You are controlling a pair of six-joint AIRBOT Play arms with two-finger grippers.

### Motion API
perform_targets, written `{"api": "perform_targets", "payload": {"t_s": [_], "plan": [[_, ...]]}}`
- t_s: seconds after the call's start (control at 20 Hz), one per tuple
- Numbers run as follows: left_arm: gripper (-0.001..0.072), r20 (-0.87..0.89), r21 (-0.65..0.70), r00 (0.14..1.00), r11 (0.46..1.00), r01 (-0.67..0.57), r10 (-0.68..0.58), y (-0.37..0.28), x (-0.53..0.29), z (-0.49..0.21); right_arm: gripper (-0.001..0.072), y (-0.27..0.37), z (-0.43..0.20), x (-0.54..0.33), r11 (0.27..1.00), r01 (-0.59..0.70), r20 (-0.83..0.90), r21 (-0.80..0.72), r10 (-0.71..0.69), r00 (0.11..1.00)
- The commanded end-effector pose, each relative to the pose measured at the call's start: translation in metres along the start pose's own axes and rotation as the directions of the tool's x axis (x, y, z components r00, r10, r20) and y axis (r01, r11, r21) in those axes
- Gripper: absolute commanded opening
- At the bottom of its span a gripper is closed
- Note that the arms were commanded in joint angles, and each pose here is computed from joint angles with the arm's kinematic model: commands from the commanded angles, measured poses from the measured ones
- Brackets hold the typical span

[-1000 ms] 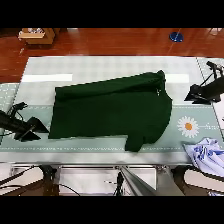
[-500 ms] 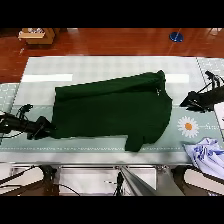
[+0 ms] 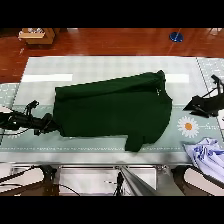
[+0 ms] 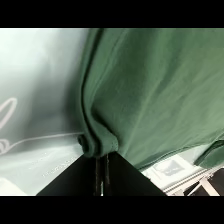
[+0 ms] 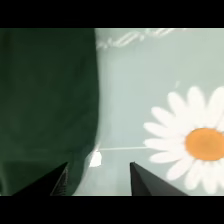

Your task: Fold the shirts.

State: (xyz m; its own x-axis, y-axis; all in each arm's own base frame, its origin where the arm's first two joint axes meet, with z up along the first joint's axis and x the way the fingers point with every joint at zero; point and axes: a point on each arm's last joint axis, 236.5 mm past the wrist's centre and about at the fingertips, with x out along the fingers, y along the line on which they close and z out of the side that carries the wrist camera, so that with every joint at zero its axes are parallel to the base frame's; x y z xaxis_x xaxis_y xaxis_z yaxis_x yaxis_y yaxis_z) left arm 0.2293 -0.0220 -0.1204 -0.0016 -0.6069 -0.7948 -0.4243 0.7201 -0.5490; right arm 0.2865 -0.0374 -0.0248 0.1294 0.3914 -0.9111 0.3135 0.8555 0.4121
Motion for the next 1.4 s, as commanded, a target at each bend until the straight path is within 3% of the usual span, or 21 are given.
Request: {"api": "perform_targets", "payload": {"t_s": [0.0, 0.1, 0.15, 0.25, 0.65, 0.7, 0.8, 0.95, 1.05, 1.15, 1.25, 1.35], "plan": [[0.0031, -0.017, 0.007, 1.000, 1.000, 0.015, -0.015, 0.001, -0.004, -0.005, 0.0494, 0.020, -0.026, 0.019, 0.985, -0.169, -0.057, 0.044, 0.171, 0.984], [0.0031, -0.024, 0.011, 0.999, 1.000, 0.025, -0.024, 0.001, -0.005, -0.007, 0.0509, 0.016, -0.043, 0.035, 0.982, -0.170, -0.096, 0.079, 0.178, 0.979], [0.0031, -0.025, 0.012, 0.999, 1.000, 0.025, -0.025, 0.001, -0.005, -0.007, 0.0571, 0.013, -0.052, 0.044, 0.980, -0.170, -0.114, 0.101, 0.181, 0.977], [0.0031, -0.033, 0.026, 0.999, 0.999, 0.031, -0.030, -0.001, -0.006, -0.009, 0.0593, 0.008, -0.070, 0.061, 0.976, -0.167, -0.144, 0.143, 0.188, 0.972], [0.0032, -0.029, 0.058, 0.999, 0.997, 0.047, -0.045, -0.004, -0.006, -0.008, 0.0572, 0.014, -0.055, 0.110, 0.959, -0.180, 0.030, 0.221, 0.178, 0.984], [0.0031, -0.021, 0.057, 0.999, 0.997, 0.049, -0.048, -0.005, -0.006, -0.006, 0.0476, 0.022, -0.054, 0.116, 0.963, -0.180, 0.040, 0.202, 0.176, 0.984], [0.0031, -0.016, 0.061, 0.998, 0.996, 0.061, -0.061, -0.008, -0.006, -0.005, 0.0055, 0.042, -0.049, 0.120, 0.963, -0.207, 0.057, 0.172, 0.200, 0.978], [0.0030, 0.040, 0.146, 0.986, 0.977, 0.156, -0.163, -0.042, -0.023, 0.006, 0.0033, 0.074, -0.030, 0.087, 0.954, -0.293, 0.089, 0.062, 0.287, 0.954], [0.0030, 0.161, 0.277, 0.938, 0.927, 0.254, -0.306, -0.098, -0.068, 0.026, 0.0033, 0.102, -0.006, 0.028, 0.941, -0.324, 0.176, -0.099, 0.337, 0.925], [0.0030, 0.284, 0.500, 0.818, 0.805, 0.319, -0.501, -0.180, -0.146, 0.032, 0.0033, 0.138, 0.018, -0.063, 0.913, -0.289, 0.345, -0.287, 0.380, 0.859], [0.0030, 0.360, 0.719, 0.659, 0.646, 0.255, -0.661, -0.261, -0.239, 0.004, 0.0033, 0.179, 0.023, -0.165, 0.871, -0.160, 0.526, -0.464, 0.417, 0.742], [0.0030, 0.407, 0.858, 0.530, 0.510, 0.057, -0.744, -0.323, -0.316, -0.054, 0.0033, 0.219, 0.006, -0.267, 0.821, 0.015, 0.675, -0.571, 0.459, 0.578]]}}
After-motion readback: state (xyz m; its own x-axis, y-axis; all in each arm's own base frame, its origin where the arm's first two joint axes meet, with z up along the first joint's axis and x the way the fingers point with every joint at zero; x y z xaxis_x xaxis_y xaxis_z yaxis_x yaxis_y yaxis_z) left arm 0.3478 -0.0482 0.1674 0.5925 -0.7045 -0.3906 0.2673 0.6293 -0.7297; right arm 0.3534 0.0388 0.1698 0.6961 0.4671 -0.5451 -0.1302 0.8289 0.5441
